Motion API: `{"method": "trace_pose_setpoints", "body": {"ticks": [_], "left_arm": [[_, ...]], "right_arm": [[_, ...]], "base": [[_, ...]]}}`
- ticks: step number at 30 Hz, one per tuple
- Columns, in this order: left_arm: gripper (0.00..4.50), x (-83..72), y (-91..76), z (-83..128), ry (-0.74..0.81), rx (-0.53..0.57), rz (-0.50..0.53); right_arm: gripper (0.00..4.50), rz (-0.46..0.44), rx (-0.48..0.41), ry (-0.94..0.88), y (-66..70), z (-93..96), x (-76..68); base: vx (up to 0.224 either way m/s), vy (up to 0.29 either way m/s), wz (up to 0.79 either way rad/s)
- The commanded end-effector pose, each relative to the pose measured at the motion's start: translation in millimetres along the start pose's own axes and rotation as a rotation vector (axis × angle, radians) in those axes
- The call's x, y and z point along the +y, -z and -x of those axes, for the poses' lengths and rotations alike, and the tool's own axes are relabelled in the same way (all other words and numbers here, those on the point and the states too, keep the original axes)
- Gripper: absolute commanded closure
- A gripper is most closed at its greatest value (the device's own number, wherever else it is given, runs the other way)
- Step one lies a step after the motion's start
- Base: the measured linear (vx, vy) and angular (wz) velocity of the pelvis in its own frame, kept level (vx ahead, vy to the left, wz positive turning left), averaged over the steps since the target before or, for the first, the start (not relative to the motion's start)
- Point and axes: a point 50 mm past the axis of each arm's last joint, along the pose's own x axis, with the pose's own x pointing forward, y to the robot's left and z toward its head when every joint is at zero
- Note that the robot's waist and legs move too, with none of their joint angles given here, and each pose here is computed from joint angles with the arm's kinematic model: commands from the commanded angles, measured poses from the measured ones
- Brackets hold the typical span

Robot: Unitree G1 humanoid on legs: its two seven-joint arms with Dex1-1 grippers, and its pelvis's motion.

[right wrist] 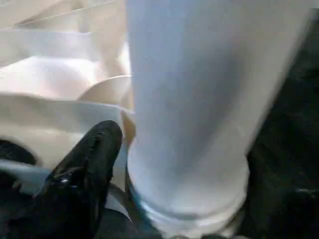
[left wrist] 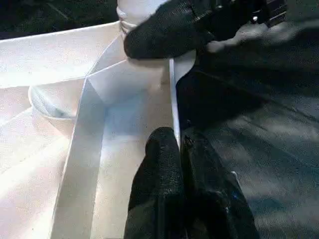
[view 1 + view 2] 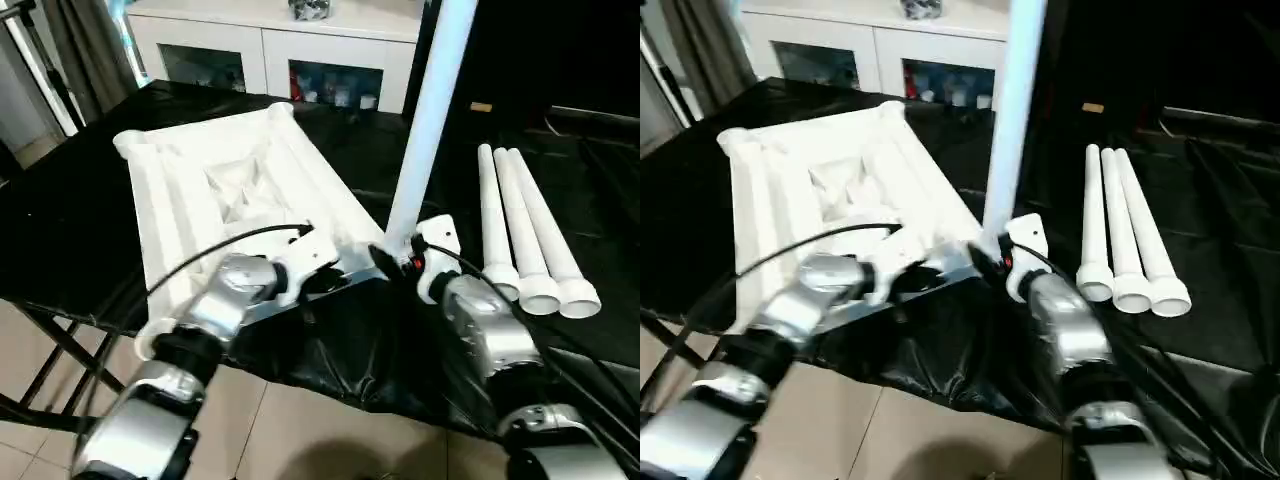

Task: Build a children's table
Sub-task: Rotate leg to tighten

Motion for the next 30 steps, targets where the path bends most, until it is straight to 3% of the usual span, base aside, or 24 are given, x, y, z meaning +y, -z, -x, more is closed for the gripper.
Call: {"method": "trace_pose_setpoints", "body": {"ticks": [1, 11, 12, 20, 24, 25, 27, 29, 30], "left_arm": [[4.50, -7.5, -6.9, 2.4, 0.120, -0.038, -0.057], [4.50, 7.4, 2.4, 32.6, 0.212, 0.003, -0.083], [4.50, 10.6, 3.2, 37.1, 0.220, 0.016, -0.088], [4.50, 13.3, 0.9, 40.4, 0.239, 0.016, -0.083], [4.50, 10.7, 2.6, 33.9, 0.213, 0.009, -0.044], [4.50, 10.9, 1.8, 25.5, 0.147, 0.007, -0.008], [4.50, 11.0, 0.5, 19.8, 0.104, 0.003, 0.011], [4.50, 6.6, -7.0, -2.2, 0.000, -0.013, 0.060], [4.50, 6.1, -7.5, -3.6, -0.004, -0.014, 0.063]], "right_arm": [[0.79, 0.071, -0.011, -0.190, -6.5, 1.5, 11.7], [0.79, 0.150, 0.094, -0.573, -4.7, 29.8, 15.0], [1.04, 0.146, 0.112, -0.611, -4.5, 31.9, 15.2], [1.54, 0.119, 0.105, -0.637, -5.3, 31.8, 18.8], [1.79, 0.077, 0.084, -0.580, -0.2, 27.6, 24.8], [1.81, 0.061, 0.074, -0.436, 4.1, 17.5, 25.0], [1.83, 0.048, 0.075, -0.348, 7.1, 11.5, 24.9], [1.83, -0.023, 0.082, -0.120, 15.3, -5.3, 27.8], [1.85, -0.029, 0.083, -0.110, 15.7, -6.1, 28.1]], "base": [[0.000, 0.000, 0.00], [0.000, 0.000, 0.00], [0.000, 0.000, 0.00], [0.000, 0.000, 0.00], [0.000, 0.000, 0.00], [0.000, 0.000, 0.00], [0.000, 0.000, 0.00], [0.000, 0.000, 0.00], [0.000, 0.000, 0.00]]}}
